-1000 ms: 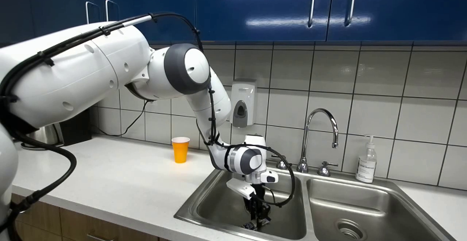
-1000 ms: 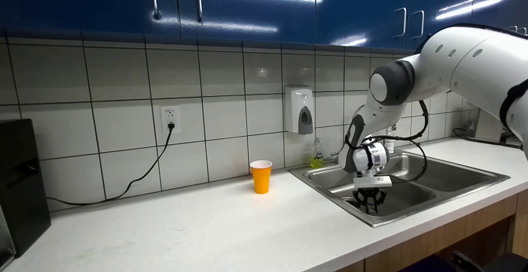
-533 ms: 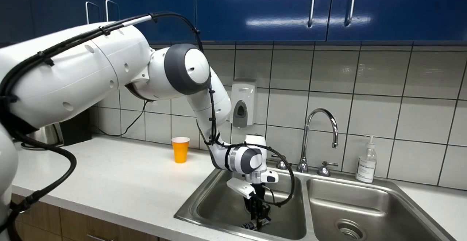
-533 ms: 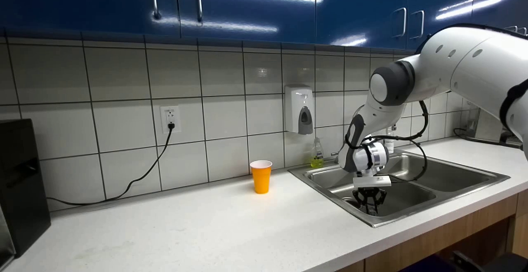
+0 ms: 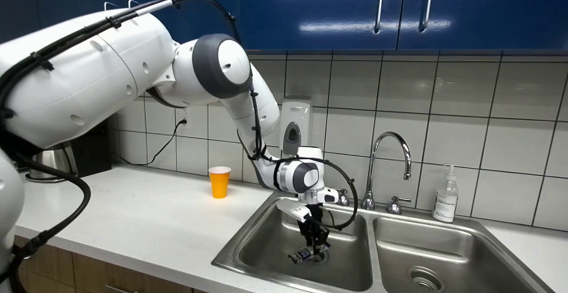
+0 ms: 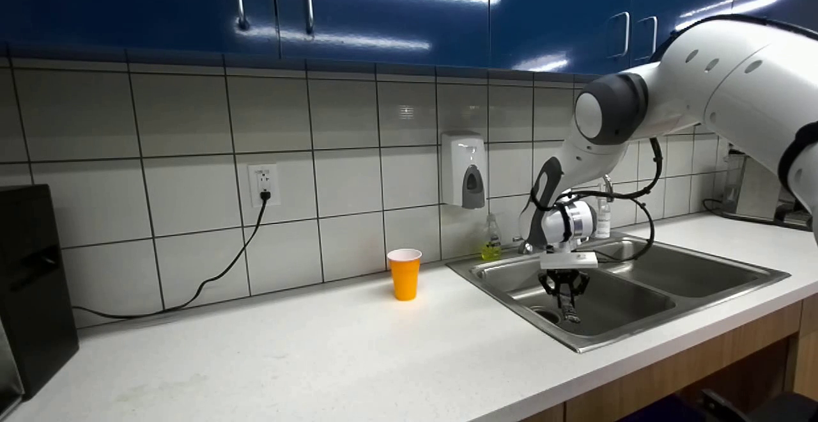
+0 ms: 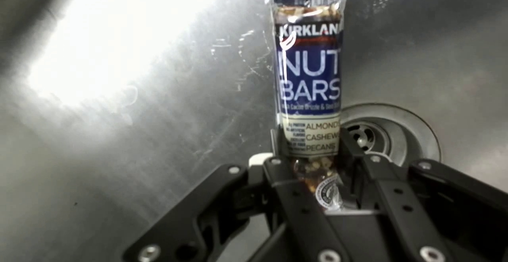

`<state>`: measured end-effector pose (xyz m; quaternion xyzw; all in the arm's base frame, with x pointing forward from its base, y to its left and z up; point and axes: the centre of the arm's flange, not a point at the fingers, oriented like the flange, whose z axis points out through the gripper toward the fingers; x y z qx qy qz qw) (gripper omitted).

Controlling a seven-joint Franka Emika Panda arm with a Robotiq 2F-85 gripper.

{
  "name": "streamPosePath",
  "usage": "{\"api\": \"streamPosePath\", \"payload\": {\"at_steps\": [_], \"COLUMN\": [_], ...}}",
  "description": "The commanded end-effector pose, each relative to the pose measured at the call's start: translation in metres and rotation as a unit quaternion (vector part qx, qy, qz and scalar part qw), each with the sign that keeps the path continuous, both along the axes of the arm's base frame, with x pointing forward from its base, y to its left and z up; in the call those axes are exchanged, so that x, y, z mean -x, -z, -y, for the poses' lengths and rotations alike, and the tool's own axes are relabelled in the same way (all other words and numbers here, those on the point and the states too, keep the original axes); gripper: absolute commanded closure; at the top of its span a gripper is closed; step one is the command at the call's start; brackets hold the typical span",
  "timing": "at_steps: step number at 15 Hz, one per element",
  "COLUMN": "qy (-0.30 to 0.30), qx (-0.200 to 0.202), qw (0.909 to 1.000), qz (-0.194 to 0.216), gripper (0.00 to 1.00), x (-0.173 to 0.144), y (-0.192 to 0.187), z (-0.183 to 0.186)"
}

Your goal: Remove the black packet from the sink and put it on the counter.

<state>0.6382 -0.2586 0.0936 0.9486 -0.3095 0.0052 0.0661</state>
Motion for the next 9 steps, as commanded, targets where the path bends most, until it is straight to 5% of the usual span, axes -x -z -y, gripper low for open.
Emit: {"api": "streamPosePath", "payload": {"at_steps": [1, 5, 9], "qy": [0.001, -0.024, -0.113], "qx": [-0.001, -0.005, -0.006], "qw": [1.0000, 0.9997, 0.9933], "qz": [0.005, 0.003, -0.023], "gripper": [0.91, 0.91, 0.91], "x": [0.014, 0.025, 0.051], "y": [-0.054, -0.088, -0.121], "z": [-0.016, -0.025, -0.042]}}
